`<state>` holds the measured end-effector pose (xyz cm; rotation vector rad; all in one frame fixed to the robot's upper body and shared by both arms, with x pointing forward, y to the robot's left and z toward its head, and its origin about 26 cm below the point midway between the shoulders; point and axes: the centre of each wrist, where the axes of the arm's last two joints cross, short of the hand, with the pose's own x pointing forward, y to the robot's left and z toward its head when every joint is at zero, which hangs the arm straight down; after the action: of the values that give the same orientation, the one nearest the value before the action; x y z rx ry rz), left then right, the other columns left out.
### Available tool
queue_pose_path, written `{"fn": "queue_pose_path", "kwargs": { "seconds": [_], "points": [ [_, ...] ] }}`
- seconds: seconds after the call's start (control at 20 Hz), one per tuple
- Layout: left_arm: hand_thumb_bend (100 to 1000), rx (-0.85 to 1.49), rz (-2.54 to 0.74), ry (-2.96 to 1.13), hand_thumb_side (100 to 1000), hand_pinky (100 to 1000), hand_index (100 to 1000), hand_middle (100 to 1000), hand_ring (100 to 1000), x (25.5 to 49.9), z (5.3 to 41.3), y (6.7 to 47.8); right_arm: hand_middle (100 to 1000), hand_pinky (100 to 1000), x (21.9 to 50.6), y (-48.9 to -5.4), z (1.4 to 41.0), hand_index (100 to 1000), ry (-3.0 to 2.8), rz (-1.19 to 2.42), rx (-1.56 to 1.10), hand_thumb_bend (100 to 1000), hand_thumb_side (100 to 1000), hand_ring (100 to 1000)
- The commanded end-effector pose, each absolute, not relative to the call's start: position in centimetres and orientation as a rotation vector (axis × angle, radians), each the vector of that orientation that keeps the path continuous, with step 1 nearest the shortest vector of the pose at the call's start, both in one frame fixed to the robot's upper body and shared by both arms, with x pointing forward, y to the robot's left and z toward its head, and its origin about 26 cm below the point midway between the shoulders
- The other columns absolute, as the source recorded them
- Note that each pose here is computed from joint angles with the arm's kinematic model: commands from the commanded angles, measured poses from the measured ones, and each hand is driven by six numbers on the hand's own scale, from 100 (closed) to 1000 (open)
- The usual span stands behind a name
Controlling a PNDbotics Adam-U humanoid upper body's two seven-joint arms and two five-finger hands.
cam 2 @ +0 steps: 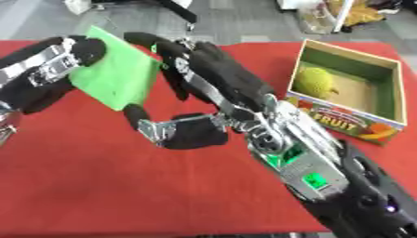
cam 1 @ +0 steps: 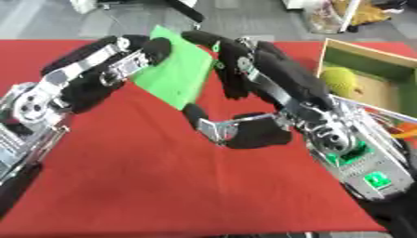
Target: Pick up the objects with one hand, pass them to the other hand, and then place them into the box on the other side of the table.
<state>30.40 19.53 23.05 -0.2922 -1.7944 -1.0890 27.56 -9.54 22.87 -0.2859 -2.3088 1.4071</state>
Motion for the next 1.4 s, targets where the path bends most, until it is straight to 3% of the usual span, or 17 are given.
{"fn": "queue_pose_path", "kwargs": {
  "seconds": [0.05,1.4],
  "points": [
    [141,-0.279,-1.091,-1.831,788,802,677,522,549,30.4,23.9,19.5,219,236,27.5,-9.8,23.6,974,-2.329,1.424,-0.296,213,471,370],
    [128,-0.179,-0.889,-1.889,733,798,669,518,544,31.8,23.5,20.4,222,239,27.8,-10.3,23.7,973,-2.329,1.411,-0.362,211,451,372]
  ]
}}
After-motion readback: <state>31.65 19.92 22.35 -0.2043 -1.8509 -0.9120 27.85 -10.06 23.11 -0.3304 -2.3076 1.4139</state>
